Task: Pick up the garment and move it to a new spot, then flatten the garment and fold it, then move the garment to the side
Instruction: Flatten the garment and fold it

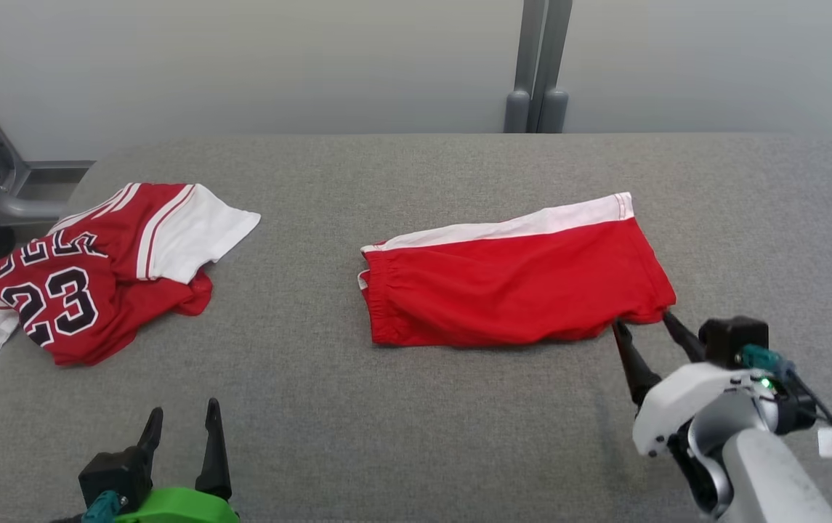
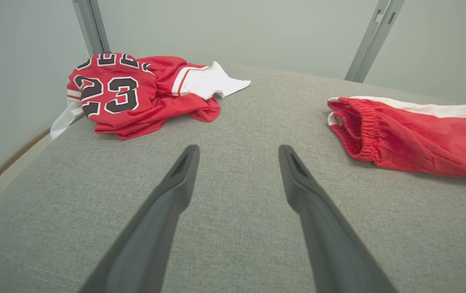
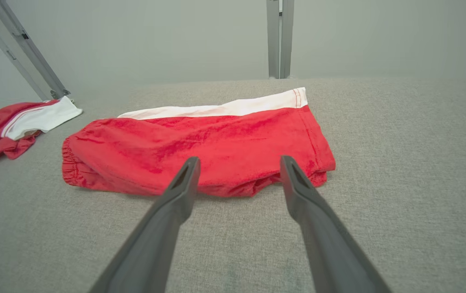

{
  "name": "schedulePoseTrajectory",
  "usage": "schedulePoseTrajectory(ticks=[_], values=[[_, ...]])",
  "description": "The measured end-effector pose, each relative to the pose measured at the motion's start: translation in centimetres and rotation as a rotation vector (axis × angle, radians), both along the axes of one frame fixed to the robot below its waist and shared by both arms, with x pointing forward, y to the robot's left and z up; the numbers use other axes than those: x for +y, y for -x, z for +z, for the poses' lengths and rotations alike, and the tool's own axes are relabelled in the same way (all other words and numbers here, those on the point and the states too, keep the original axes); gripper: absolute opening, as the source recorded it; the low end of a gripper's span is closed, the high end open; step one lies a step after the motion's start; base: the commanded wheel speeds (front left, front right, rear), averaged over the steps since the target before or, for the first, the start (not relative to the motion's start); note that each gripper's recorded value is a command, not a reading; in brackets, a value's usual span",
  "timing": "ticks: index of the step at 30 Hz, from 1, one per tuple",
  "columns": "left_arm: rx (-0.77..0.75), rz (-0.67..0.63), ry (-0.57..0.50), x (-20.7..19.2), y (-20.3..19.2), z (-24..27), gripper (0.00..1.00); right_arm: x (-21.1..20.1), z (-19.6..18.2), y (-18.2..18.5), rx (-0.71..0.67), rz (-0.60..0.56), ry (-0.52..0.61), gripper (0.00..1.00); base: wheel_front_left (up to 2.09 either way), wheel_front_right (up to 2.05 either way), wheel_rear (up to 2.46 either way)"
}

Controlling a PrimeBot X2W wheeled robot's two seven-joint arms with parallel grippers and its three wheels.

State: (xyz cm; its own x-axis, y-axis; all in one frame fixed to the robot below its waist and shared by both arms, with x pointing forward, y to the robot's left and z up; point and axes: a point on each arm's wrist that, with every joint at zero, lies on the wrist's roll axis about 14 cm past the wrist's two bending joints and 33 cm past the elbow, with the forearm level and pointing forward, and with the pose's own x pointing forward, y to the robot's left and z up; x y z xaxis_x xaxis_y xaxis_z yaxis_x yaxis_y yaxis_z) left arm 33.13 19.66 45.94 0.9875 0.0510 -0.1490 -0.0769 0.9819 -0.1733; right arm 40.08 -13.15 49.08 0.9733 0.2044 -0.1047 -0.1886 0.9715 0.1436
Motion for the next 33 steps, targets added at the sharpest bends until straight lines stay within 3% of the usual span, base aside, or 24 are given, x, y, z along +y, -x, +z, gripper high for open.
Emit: schedulePoseTrajectory(ticks=[7, 14, 19, 33], values=[[-0.014, -0.042, -0.01, -1.2, -1.5, 0.5, 1.0, -2.6, -1.4, -4.2, 0.25, 0.013, 0.163, 1.0, 0.0, 0.0, 0.0], [-0.015, -0.074, -0.017, -2.2, -3.4, 0.4, 1.0, -8.1, -2.3, -8.5, 0.469, -0.098, 0.216, 1.0, 0.0, 0.0, 0.0], [0.008, -0.077, -0.026, -2.1, -3.8, -0.4, 1.0, -9.8, -3.1, -10.9, 0.561, -0.15, 0.221, 1.0, 0.0, 0.0, 0.0], [0.079, -0.033, -0.044, -0.4, -3.9, -2.6, 1.0, -5.9, -8.9, -13.8, 0.749, -0.083, 0.17, 1.0, 0.0, 0.0, 0.0]])
